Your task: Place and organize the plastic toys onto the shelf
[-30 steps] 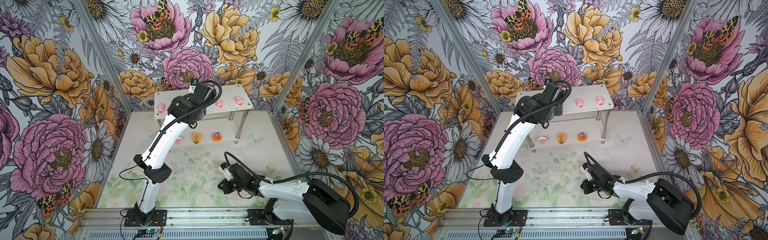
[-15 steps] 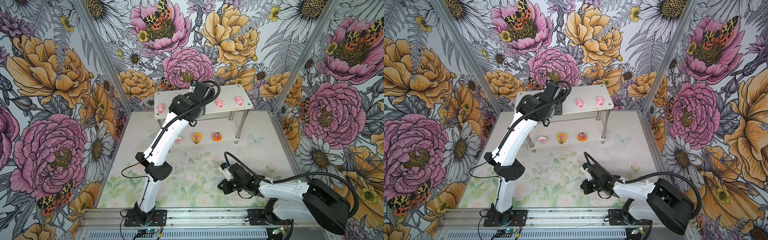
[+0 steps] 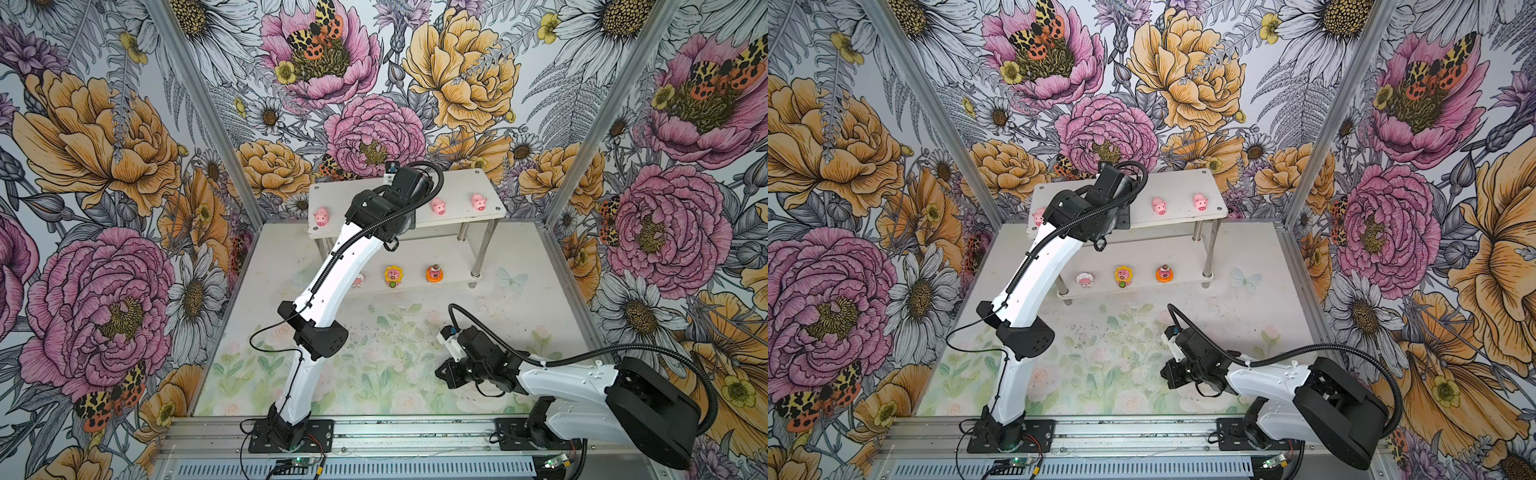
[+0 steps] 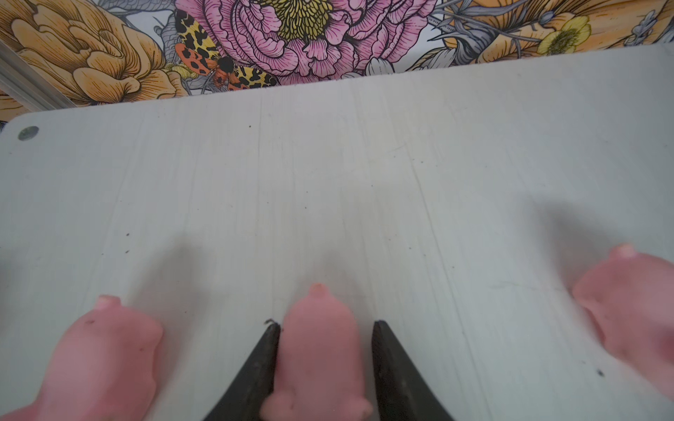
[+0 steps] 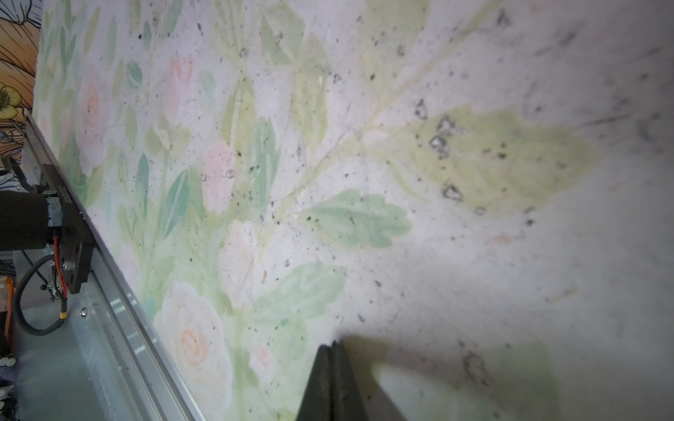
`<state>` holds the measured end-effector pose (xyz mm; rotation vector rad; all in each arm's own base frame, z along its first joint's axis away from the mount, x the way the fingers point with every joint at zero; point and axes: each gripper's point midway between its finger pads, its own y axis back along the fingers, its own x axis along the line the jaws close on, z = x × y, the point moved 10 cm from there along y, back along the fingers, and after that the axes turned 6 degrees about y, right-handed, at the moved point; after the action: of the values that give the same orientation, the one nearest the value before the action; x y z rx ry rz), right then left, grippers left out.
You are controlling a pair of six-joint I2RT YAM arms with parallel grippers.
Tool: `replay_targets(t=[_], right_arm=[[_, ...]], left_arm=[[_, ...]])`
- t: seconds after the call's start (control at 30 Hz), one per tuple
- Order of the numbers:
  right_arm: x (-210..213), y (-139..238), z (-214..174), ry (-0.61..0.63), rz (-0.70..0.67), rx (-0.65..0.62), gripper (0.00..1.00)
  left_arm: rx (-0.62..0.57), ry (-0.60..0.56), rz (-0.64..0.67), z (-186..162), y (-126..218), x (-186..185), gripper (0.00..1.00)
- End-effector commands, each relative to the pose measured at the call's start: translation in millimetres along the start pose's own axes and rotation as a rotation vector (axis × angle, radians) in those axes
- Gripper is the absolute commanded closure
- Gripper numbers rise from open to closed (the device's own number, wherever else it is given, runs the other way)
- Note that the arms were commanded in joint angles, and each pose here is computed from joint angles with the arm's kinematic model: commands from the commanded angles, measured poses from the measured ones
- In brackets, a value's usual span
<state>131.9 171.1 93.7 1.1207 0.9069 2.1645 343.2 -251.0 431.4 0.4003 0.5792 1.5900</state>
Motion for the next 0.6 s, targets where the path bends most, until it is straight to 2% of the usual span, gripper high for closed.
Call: replay_targets(t=[0.0, 0.57], right_arm=[[3.2, 0.4, 9.0, 0.017, 0.012, -0.022, 0.99], [2.8, -1.9, 9.2, 0.013, 0.009, -0.010, 0.99]], left_arm=[[-0.002, 0.038, -0.027, 2.7, -3.8, -2.5, 0.61], [-0.013, 0.049, -0.073, 0.0, -4.1, -16.8, 0.65]])
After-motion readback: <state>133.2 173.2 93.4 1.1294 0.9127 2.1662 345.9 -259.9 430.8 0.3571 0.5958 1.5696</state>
